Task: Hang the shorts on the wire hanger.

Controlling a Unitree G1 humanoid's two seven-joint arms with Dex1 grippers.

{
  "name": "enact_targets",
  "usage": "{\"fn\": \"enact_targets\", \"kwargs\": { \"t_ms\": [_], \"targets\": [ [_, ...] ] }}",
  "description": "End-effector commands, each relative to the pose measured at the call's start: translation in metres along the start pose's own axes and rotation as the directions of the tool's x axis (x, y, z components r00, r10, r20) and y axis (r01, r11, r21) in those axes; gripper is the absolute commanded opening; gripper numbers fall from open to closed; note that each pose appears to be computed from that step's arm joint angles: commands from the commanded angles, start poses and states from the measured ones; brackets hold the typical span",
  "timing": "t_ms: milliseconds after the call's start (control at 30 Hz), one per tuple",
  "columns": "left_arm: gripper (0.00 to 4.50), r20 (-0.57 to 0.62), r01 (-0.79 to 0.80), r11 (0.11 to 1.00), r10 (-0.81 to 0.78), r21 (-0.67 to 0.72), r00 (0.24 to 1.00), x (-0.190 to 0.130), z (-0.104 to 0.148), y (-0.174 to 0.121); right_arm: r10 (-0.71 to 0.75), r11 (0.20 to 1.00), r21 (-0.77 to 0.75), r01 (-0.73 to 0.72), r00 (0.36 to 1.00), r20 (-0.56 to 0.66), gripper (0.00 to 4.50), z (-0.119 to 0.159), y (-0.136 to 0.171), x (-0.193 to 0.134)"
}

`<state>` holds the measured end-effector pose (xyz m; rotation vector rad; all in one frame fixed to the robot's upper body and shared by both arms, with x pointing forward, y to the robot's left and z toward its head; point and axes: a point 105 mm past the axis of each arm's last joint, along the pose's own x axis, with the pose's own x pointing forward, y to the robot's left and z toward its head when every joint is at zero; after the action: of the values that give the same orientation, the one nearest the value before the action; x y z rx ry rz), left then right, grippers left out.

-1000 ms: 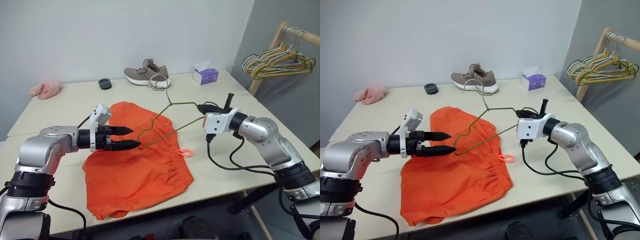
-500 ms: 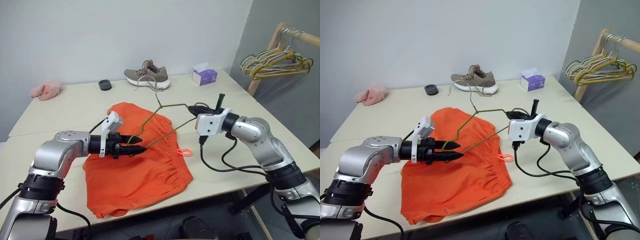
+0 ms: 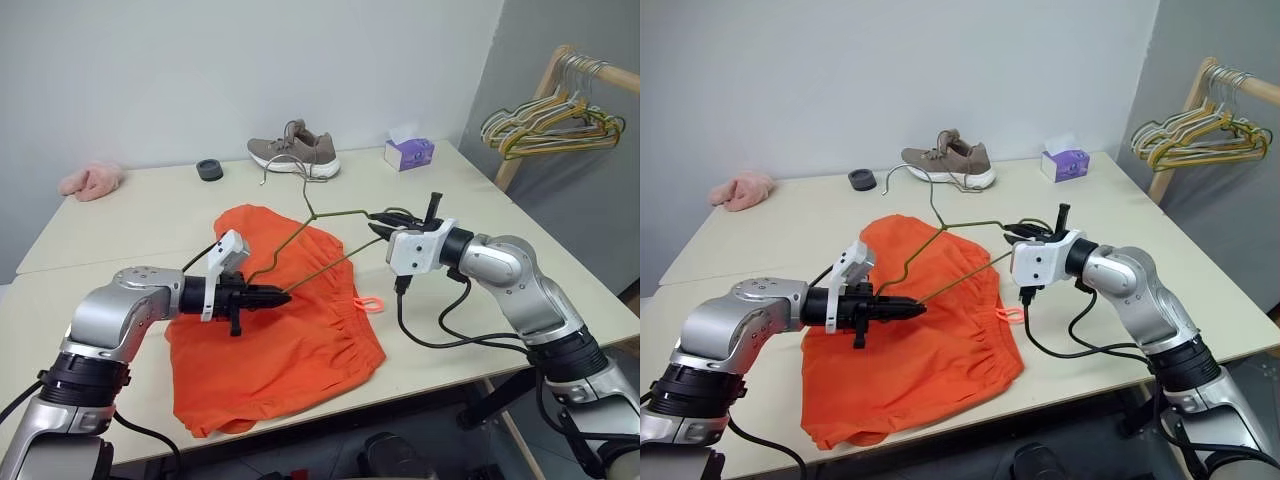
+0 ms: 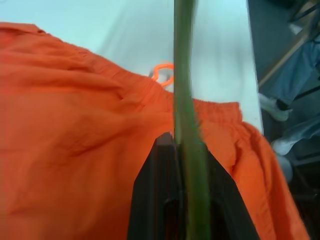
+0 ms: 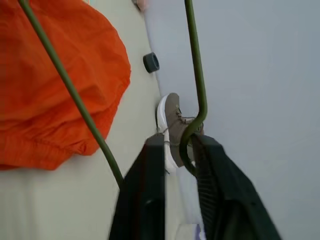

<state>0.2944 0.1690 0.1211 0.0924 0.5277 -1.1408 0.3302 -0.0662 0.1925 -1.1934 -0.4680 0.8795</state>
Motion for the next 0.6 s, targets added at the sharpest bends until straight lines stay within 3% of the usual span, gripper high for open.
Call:
{"fn": "enact_targets", "kwargs": {
  "t_ms": [33,133,267,433,600],
  "targets": [
    [0.0,-0.01,-0.051,0.996,0.052,0.07,0.999,-0.002,0.007,0.005,-0.017,1.0,-0.024,0.02,0.996,0.082,2.02,0.022,-0.01,-0.003],
    [0.0,-0.029,-0.107,0.986,0.112,0.13,0.993,-0.004,0.008,0.012,-0.012,0.999,0.051,0.007,0.996,0.093,3.11,0.027,-0.012,-0.008],
    [0.0,-0.085,-0.169,0.947,0.198,0.272,0.977,-0.008,0.008,0.022,0.028,0.952,0.304,-0.044,0.998,0.057,4.47,0.022,-0.016,-0.023],
    [0.0,-0.135,-0.152,0.902,0.224,0.404,0.965,-0.01,0.006,0.024,0.132,0.888,0.445,-0.114,0.991,-0.01,4.47,0.015,-0.01,-0.036],
    [0.0,-0.145,-0.066,0.849,0.165,0.524,0.976,-0.006,0.022,0.008,0.318,0.794,0.571,-0.209,0.943,-0.097,4.47,0.001,0.02,-0.036]
  ]
}}
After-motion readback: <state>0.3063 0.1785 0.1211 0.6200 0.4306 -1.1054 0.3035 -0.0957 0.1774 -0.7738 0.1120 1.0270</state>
